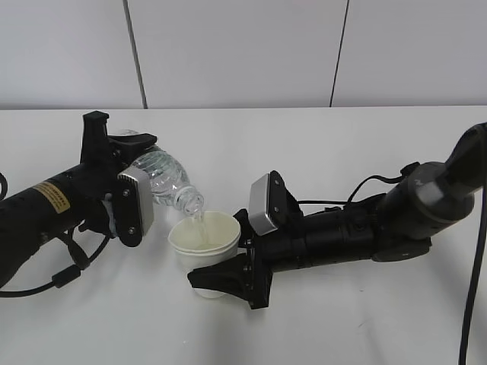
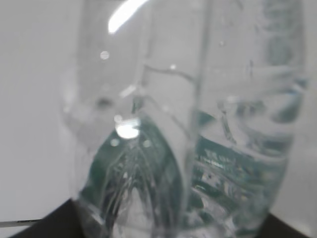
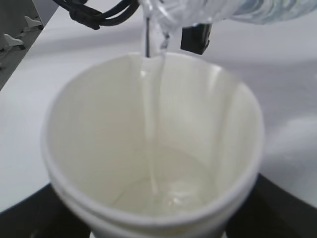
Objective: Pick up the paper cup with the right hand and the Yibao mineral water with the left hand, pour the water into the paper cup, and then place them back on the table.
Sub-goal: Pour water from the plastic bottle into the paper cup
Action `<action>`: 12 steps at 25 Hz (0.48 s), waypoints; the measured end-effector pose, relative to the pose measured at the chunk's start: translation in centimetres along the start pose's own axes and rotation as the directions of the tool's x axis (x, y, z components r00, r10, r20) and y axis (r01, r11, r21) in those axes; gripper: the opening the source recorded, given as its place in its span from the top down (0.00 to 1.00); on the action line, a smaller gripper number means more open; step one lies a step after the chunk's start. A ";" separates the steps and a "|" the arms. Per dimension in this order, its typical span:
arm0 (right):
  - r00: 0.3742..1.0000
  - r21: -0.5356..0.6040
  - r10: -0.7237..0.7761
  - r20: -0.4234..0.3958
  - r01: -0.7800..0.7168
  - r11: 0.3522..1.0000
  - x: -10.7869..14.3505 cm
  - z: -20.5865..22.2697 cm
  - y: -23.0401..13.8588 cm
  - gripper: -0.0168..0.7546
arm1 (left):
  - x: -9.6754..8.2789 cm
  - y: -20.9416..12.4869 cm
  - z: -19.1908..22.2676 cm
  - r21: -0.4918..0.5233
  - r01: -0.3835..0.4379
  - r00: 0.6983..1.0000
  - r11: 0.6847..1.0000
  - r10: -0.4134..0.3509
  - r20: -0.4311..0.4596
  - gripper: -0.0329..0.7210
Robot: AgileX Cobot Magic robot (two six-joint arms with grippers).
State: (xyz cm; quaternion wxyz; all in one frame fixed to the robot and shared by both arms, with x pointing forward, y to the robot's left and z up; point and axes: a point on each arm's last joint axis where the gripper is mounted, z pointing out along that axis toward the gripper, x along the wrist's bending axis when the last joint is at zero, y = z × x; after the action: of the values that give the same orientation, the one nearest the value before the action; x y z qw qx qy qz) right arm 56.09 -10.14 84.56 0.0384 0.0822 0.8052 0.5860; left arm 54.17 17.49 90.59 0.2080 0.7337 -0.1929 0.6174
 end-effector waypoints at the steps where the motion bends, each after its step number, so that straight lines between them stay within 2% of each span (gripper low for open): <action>1: 1.000 0.000 0.000 0.000 0.000 1.000 0.0 0.0 0.0 0.29 | 0.0 0.0 0.0 0.000 0.000 1.000 1.000 0.000 0.000 0.50; 12: 1.000 0.001 -0.001 -0.002 0.001 1.000 0.0 0.0 0.0 0.29 | 0.0 0.0 0.0 0.000 -0.006 1.000 1.000 0.006 -0.001 0.50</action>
State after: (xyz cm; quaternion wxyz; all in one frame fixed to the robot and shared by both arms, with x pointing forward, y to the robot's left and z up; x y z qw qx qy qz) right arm 56.07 -10.14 84.55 0.0379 0.0810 0.8056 0.5856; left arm 54.17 17.48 90.60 0.2063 0.7328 -0.1950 0.6184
